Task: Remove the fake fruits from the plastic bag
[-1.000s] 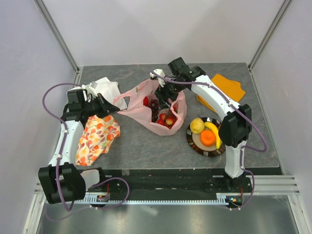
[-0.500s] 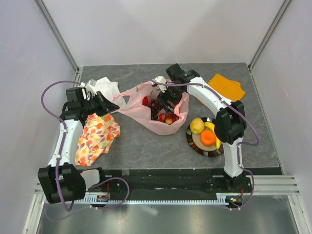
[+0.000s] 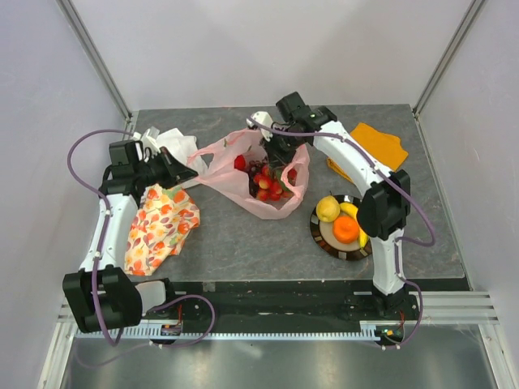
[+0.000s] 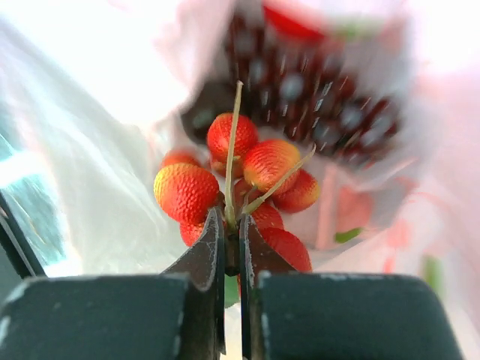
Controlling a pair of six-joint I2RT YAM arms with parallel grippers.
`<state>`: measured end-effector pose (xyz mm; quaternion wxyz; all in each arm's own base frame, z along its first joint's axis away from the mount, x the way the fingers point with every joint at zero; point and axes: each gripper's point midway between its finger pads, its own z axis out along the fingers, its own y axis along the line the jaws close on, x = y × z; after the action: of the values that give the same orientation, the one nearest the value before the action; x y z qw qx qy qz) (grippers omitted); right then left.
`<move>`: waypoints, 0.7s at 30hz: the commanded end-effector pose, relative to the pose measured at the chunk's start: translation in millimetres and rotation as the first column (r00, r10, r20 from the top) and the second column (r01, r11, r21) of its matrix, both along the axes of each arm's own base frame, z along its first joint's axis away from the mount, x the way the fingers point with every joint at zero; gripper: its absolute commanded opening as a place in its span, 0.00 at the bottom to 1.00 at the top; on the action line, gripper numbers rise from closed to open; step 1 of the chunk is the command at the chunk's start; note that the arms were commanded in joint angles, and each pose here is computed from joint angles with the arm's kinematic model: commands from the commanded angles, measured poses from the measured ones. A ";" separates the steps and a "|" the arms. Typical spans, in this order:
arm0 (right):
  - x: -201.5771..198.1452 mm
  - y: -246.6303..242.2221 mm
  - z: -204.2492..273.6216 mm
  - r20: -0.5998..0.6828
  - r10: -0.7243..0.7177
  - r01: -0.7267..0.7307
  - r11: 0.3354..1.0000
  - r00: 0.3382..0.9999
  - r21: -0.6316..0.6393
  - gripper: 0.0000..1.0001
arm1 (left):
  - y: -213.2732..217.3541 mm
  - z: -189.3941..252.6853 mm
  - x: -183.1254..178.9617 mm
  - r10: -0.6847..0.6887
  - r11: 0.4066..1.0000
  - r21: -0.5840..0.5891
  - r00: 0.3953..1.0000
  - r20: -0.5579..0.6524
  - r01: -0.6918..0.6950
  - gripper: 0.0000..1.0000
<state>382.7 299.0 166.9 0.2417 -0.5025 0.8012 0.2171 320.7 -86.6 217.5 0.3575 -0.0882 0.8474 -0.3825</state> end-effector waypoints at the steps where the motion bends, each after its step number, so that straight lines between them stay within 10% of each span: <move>1: -6.9 19.8 154.3 0.237 -0.009 -0.063 0.954 0.971 0.292 0.00 | -1.7 30.9 17.8 -0.014 1.000 -0.014 0.994 0.104 0.016 0.02; 14: -51.0 -24.2 320.8 0.245 -0.207 -0.005 0.756 0.947 0.655 0.00 | -2.1 41.7 40.3 0.022 0.998 -0.053 0.995 0.095 -0.017 0.02; 21: -103.4 -133.4 250.1 0.111 -0.223 0.159 0.897 0.969 0.413 0.00 | 0.3 53.3 47.1 0.032 0.998 -0.048 0.992 0.124 -0.026 0.02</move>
<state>346.0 207.9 453.4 0.5076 -0.3422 0.7197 0.3276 357.0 -86.2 244.6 0.3826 -0.0930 0.8298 -0.3954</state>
